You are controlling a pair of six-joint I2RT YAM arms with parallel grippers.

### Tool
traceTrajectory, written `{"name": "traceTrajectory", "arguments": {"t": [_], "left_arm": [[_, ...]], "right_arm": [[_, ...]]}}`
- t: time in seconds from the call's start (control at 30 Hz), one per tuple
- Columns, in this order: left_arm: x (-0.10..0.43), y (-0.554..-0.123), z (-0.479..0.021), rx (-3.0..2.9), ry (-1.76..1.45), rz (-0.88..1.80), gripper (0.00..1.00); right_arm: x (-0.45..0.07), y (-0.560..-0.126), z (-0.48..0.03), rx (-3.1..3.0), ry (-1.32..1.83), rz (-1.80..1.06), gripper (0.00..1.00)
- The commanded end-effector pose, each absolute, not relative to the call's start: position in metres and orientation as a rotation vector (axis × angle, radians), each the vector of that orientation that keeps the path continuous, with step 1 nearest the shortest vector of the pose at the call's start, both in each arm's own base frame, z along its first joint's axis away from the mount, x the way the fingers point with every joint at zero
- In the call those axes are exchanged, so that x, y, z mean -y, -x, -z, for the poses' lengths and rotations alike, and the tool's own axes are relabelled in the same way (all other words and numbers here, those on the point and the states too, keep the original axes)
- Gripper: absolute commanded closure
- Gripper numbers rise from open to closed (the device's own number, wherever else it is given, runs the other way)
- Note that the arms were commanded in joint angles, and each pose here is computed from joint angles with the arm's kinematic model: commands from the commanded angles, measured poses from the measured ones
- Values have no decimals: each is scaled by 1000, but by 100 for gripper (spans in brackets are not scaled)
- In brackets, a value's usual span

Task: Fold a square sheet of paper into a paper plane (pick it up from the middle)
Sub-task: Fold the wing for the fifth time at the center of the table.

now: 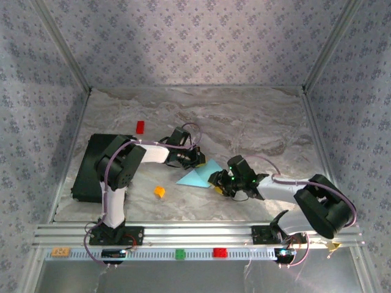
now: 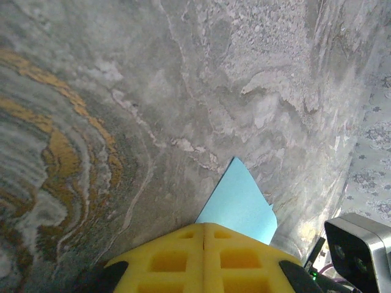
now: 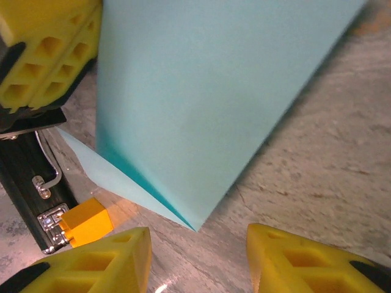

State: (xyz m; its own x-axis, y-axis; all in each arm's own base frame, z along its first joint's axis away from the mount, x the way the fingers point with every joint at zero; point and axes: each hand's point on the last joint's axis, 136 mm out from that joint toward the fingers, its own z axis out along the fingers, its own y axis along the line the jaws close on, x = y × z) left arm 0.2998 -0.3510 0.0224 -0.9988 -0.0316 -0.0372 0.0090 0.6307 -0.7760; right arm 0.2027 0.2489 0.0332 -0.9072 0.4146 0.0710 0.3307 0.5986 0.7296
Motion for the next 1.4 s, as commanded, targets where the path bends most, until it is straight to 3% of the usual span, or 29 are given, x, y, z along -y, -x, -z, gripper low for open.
{"name": "traceTrajectory", "arguments": {"t": [0.0,0.57,0.8,1.0,1.2,1.37], "left_arm": [[329,-283,5,-2918,116,1196,94],[330,-286,-9,-2881,124,1217,93],[331,-289,-18,-2851,121,1230,91],[331,-294,-45,-2765,90,1254,79],[317,-292,-75,-2668,46,1201,57],[307,-291,-89,-2633,-3,1132,55]], "right_arm": [[-256,-220,-37,-2640,-638,-1230,56],[-253,-262,-56,-2439,-586,-1283,60],[-245,-260,-43,-2496,-618,-1229,78],[-240,-256,-34,-2557,-563,-1210,95],[-234,-258,-32,-2620,-453,-1213,98],[-227,-267,-42,-2627,-354,-1249,97]]}}
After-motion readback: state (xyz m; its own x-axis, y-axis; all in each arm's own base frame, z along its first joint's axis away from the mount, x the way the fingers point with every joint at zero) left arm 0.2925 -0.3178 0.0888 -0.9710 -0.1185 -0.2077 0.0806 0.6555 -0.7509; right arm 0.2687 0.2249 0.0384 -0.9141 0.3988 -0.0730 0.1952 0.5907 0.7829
